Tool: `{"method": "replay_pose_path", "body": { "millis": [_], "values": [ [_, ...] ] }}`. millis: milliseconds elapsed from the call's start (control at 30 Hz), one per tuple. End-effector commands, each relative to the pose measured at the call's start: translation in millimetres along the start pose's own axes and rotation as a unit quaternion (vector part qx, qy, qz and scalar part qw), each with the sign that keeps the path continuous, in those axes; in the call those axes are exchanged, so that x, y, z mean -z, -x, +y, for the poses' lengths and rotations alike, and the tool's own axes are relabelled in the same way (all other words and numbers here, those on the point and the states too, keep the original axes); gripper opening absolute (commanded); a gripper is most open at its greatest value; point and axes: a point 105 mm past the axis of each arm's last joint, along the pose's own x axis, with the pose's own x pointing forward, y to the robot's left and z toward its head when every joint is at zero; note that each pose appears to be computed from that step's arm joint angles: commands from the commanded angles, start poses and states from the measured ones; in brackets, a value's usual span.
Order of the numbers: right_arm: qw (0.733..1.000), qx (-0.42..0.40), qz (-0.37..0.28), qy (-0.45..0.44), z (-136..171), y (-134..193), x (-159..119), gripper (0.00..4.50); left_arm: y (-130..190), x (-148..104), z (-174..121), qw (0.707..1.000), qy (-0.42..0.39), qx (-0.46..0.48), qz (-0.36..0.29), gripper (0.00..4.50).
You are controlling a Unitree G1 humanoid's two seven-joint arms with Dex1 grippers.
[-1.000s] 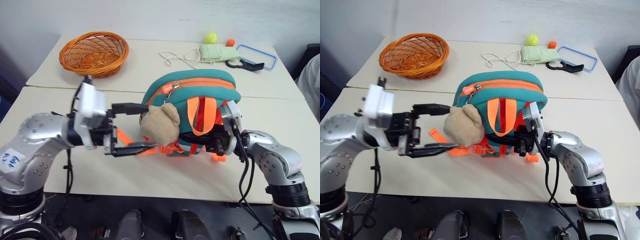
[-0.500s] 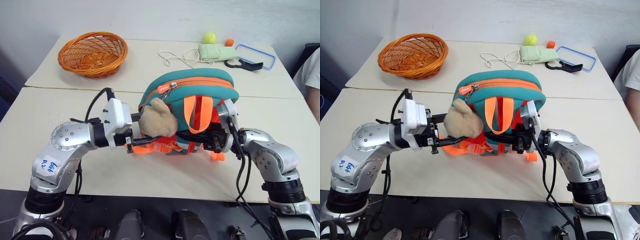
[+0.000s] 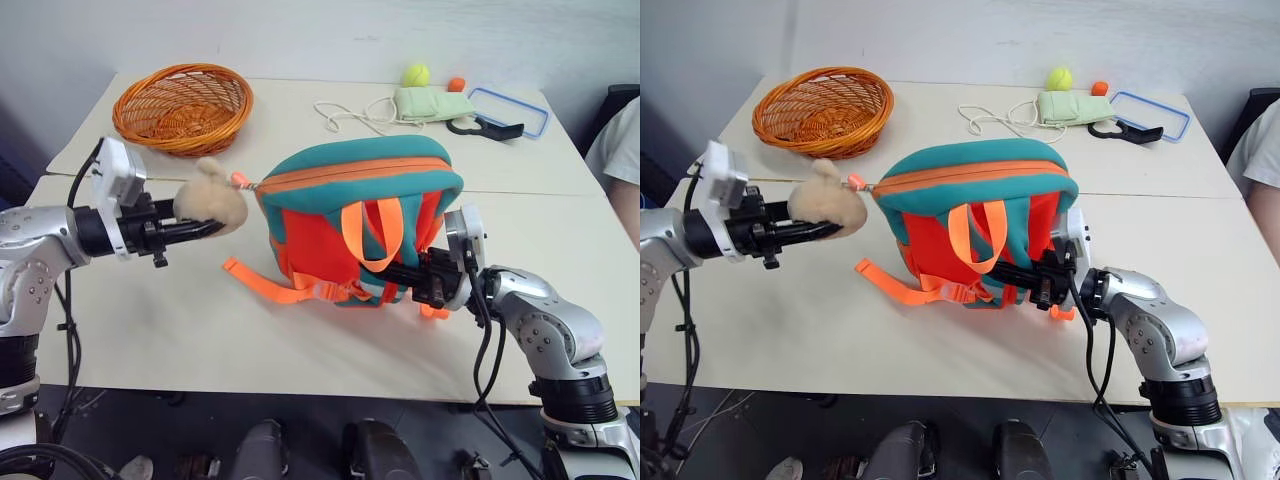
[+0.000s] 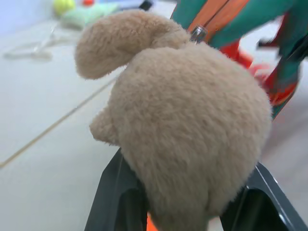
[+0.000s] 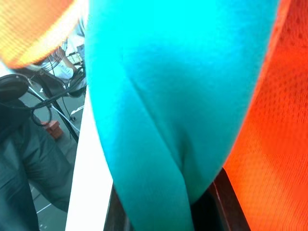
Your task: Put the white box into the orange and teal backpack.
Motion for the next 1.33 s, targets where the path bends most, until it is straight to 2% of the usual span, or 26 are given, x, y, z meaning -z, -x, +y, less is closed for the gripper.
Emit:
{"method": "replay_pose_path", "body": {
  "millis": [33,133,267,400,433,500,533,700,767,833,967,1067,1167,1233,1333],
  "values": [
    [1.0,0.005,-0.023,0.014,2.2,3.7,-9.3,0.0,-7.3,36.4,6.6,0.999,0.011,-0.027,0.033,1.38],
    [1.0,0.006,-0.027,0.012,5.5,1.7,-7.8,0.0,-38.6,58.5,-14.7,0.999,0.027,0.002,0.026,1.38],
    [0.999,0.009,-0.035,0.01,7.8,0.6,-7.7,0.0,-61.9,64.1,-33.4,1.0,0.013,0.026,0.006,1.38],
    [0.999,0.01,-0.052,0.006,8.6,-0.7,-11.6,0.0,-76.2,65.2,-42.4,0.999,0.029,0.029,-0.003,1.38],
    [0.998,0.01,-0.058,0.004,9.0,-1.0,-12.6,0.0,-79.2,73.2,-48.7,0.999,0.026,0.039,0.011,1.38],
    [0.998,0.015,-0.068,0.0,9.5,-1.5,-12.7,0.0,-77.4,84.8,-60.0,0.995,0.073,0.064,0.021,1.38],
    [0.997,0.031,-0.067,0.008,5.8,-1.4,-12.0,0.0,-74.1,85.7,-53.8,0.996,0.078,0.044,0.014,1.68],
    [0.997,0.035,-0.069,0.029,8.2,-0.6,-13.0,1.75,-39.8,79.8,-20.3,0.998,0.055,-0.022,0.01,3.3],
    [0.994,0.062,-0.064,0.056,6.7,21.7,-16.6,2.46,-13.7,65.6,-10.0,0.999,0.03,-0.036,-0.002,3.97],
    [0.985,0.107,-0.054,0.124,0.3,48.0,-22.2,3.14,10.4,51.3,-10.6,0.999,0.02,-0.028,-0.022,4.5],
    [0.975,0.127,0.061,0.171,0.6,103.7,-2.7,4.48,51.5,52.2,-23.9,1.0,0.027,-0.013,-0.005,4.5],
    [0.966,0.153,0.104,0.178,-3.5,138.8,3.8,4.48,68.5,66.5,-29.9,0.999,0.006,-0.036,0.031,4.5],
    [0.939,0.213,0.177,0.205,-21.4,197.3,13.7,4.48,85.7,82.4,-26.9,0.992,-0.012,-0.105,0.068,4.5],
    [0.934,0.23,0.179,0.206,-28.3,208.5,15.5,4.48,92.7,87.4,-28.9,0.99,-0.026,-0.117,0.077,4.5],
    [0.936,0.214,0.19,0.206,-31.5,207.5,26.6,4.48,97.5,97.0,-39.7,0.988,-0.03,-0.12,0.089,4.5]
  ]
}}
